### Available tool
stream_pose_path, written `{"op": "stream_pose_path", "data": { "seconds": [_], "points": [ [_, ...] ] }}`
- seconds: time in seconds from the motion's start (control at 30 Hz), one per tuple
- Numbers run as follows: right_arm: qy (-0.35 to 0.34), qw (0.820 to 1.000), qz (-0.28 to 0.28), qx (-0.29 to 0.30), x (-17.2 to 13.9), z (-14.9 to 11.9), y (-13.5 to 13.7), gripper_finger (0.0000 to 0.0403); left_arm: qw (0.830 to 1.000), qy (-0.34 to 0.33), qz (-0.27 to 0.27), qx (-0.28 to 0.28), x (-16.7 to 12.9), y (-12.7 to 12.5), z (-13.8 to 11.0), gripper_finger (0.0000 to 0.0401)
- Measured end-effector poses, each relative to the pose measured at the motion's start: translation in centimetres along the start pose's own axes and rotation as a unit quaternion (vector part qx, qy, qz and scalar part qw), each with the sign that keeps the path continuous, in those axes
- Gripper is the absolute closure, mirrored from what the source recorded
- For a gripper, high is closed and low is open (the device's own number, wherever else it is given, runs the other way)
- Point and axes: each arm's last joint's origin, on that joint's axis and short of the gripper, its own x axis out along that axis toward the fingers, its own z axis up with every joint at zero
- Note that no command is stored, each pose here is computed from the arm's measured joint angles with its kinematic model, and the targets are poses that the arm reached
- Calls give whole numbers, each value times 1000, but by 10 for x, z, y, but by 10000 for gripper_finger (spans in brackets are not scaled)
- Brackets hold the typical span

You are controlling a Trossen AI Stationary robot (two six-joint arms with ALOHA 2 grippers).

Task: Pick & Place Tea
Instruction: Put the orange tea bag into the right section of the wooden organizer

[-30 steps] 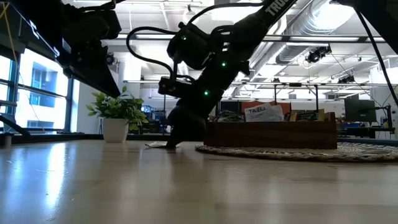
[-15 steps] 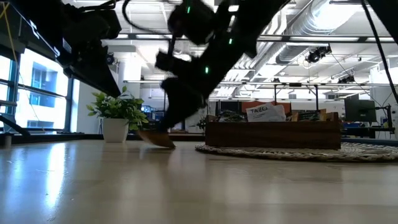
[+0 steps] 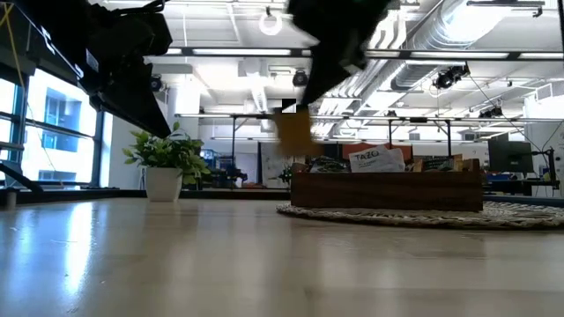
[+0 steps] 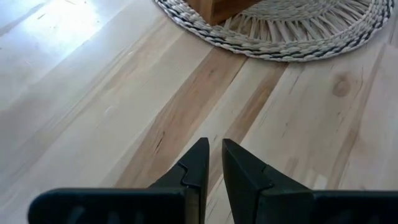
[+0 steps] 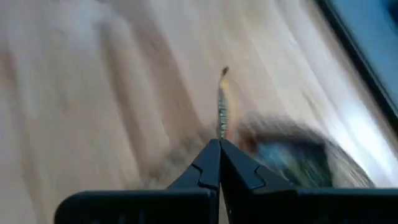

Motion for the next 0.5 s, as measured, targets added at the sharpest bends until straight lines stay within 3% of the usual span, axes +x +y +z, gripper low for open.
{"op": "stream_pose_path", "data": {
  "seconds": [0.13, 0.27, 0.4, 0.5],
  "points": [
    [60, 994, -57, 73, -42, -23, -11, 402, 1000, -2, -4, -3, 0, -1, 1, 357],
    [109, 973, -110, 171, -77, -46, -21, 402, 1000, -3, -8, -6, 0, -2, 1, 357],
    [143, 952, -146, 228, -95, -62, -21, 403, 1000, -3, -8, -6, 0, -2, 1, 357],
    [144, 946, -155, 245, -97, -65, -20, 403, 1000, -4, -9, -7, 0, -2, 1, 357]
  ]
}}
